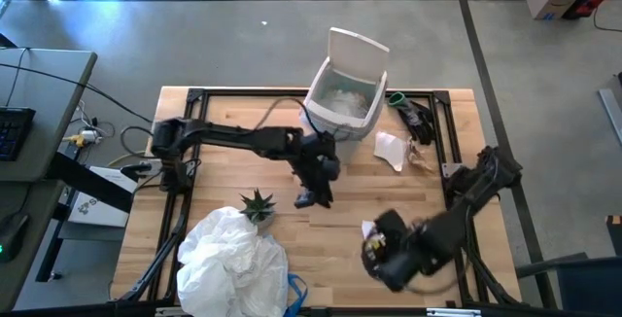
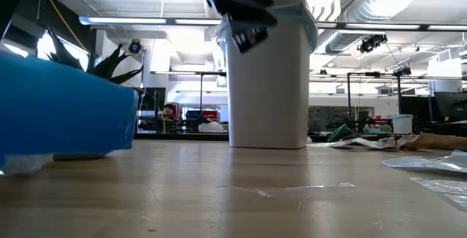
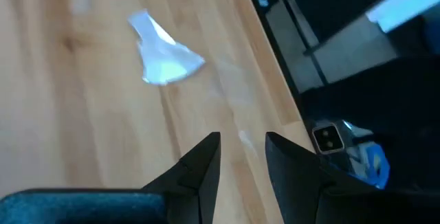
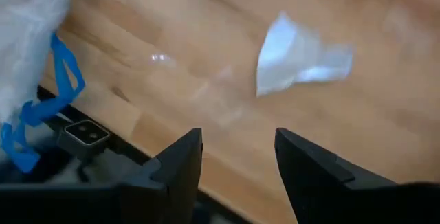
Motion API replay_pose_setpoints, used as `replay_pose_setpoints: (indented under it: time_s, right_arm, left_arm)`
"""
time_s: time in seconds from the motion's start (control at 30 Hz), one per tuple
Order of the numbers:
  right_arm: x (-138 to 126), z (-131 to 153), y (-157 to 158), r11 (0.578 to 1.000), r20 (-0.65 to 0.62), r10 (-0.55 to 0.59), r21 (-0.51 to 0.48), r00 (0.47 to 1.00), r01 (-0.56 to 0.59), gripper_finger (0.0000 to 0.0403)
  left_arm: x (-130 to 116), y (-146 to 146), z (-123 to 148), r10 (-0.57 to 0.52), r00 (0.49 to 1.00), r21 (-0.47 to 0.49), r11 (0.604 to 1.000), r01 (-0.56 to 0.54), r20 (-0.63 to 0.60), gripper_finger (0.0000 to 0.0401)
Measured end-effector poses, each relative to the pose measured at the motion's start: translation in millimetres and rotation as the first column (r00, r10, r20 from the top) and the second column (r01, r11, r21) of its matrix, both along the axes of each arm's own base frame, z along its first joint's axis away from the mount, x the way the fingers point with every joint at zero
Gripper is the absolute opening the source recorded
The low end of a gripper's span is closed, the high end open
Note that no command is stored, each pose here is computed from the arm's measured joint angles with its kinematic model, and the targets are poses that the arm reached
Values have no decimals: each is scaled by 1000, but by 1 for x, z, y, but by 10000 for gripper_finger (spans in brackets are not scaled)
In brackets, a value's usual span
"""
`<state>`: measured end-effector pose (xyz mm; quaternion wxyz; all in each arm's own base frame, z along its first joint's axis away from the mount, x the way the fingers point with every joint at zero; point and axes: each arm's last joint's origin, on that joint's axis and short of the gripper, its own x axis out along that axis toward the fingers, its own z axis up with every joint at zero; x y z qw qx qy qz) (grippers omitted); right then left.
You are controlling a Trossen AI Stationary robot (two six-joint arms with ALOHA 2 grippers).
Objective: Place trash/remove bag and relplace
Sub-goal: Put the white paper into the trash bin
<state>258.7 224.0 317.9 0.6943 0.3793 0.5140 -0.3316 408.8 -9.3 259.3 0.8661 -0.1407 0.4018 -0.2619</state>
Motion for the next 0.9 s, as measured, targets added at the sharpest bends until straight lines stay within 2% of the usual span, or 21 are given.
replay_pose_setpoints:
  time_s: [0.1, 0.2, 0.3, 0.37, 0.47, 0.63, 0.77, 0.9]
  right_arm:
    - [-10, -29, 21, 986, 38, -149, 75, 988, 146, 171]
    - [-21, -57, 35, 945, 56, -307, 136, 950, 297, 171]
    - [-25, -78, 43, 930, 62, -326, 200, 943, 308, 171]
    - [-24, -89, 41, 926, 66, -337, 204, 939, 318, 171]
    - [-26, -100, 36, 928, 76, -348, 167, 935, 332, 171]
    - [-36, -114, 22, 935, 38, -355, 28, 934, 354, 171]
    - [-36, -121, 13, 929, 178, -347, -72, 921, 364, 171]
    - [-27, -121, 4, 909, 301, -349, -123, 887, 399, 171]
  left_arm:
    - [10, -8, -24, -31, 999, -15, 999, 31, -45, 99]
    - [20, -16, -42, -68, 996, -68, 996, 64, -56, 99]
    - [31, -23, -48, -72, 997, -104, 992, 71, -9, 99]
    - [41, -26, -49, -63, 997, -115, 991, 67, 46, 99]
    - [53, -28, -54, -34, 995, -148, 988, 48, 93, 99]
    - [65, -29, -72, -8, 999, -251, 968, 20, 49, 99]
    - [67, -32, -84, -24, 1000, -276, 961, 27, 15, 99]
    - [67, -38, -87, -29, 1000, -274, 961, 31, 11, 99]
